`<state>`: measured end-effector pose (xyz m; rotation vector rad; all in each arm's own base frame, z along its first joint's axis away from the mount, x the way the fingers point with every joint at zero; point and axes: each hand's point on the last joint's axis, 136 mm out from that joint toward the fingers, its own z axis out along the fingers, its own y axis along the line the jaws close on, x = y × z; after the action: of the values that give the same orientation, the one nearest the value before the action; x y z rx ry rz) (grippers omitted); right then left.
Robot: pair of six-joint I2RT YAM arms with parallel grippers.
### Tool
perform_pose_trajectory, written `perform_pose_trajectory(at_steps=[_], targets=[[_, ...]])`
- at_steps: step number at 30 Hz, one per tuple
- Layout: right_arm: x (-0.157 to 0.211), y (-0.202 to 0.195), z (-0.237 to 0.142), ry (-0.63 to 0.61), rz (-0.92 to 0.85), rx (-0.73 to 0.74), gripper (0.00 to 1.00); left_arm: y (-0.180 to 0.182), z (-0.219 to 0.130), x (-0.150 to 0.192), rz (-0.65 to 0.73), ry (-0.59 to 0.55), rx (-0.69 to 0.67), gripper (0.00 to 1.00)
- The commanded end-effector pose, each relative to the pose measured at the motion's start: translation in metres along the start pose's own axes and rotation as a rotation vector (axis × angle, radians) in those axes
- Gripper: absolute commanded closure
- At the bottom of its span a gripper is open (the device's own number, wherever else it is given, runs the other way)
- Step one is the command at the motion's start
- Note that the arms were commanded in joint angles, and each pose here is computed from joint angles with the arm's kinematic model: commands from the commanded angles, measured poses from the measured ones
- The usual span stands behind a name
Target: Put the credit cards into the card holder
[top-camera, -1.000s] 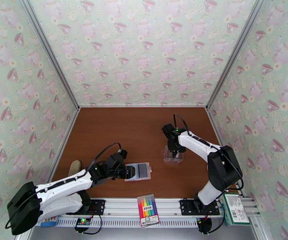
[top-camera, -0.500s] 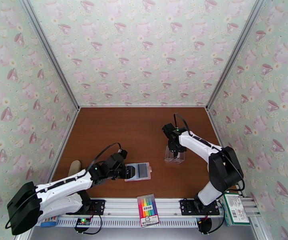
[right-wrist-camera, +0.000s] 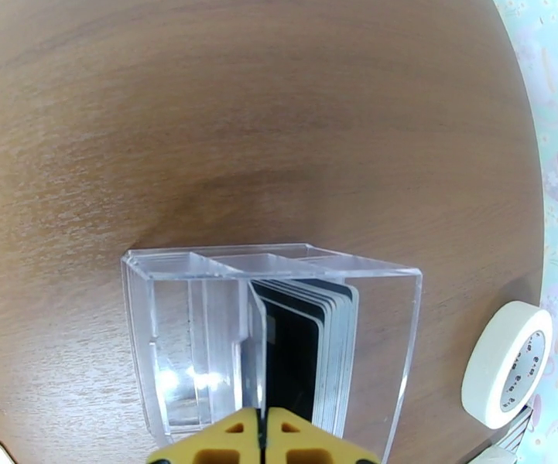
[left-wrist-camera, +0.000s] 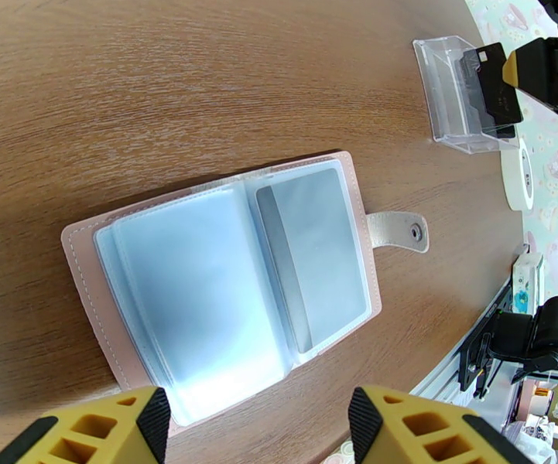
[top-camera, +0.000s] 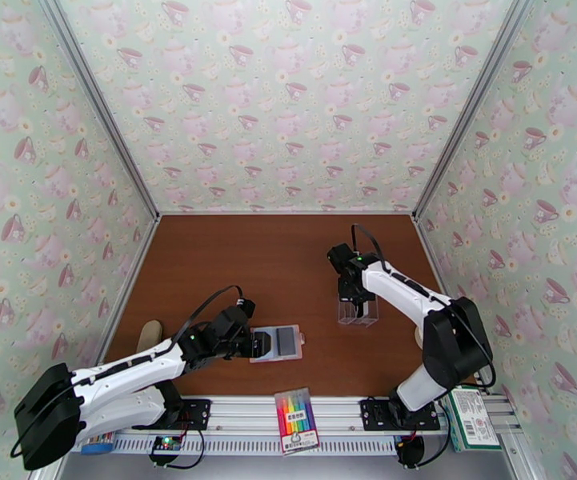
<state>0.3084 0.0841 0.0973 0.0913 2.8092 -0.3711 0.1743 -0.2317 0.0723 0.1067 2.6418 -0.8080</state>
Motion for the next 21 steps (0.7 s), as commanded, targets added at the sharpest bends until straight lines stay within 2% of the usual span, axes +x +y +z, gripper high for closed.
perform_pose_trajectory(at_steps=[1, 17, 21], targets=[[-0.008, -0.002, -0.015, -0.029, 0.01, -0.025, 0.96, 0.0, 0.001, 0.0, -0.005, 0.005, 0.004, 0.33], [-0.002, 0.011, -0.006, -0.012, 0.024, -0.084, 0.96, -0.003, -0.001, -0.002, 0.003, 0.007, 0.008, 0.33], [-0.001, 0.015, -0.006, -0.01, 0.024, -0.11, 0.91, -0.003, 0.001, -0.002, -0.002, 0.007, 0.01, 0.33]])
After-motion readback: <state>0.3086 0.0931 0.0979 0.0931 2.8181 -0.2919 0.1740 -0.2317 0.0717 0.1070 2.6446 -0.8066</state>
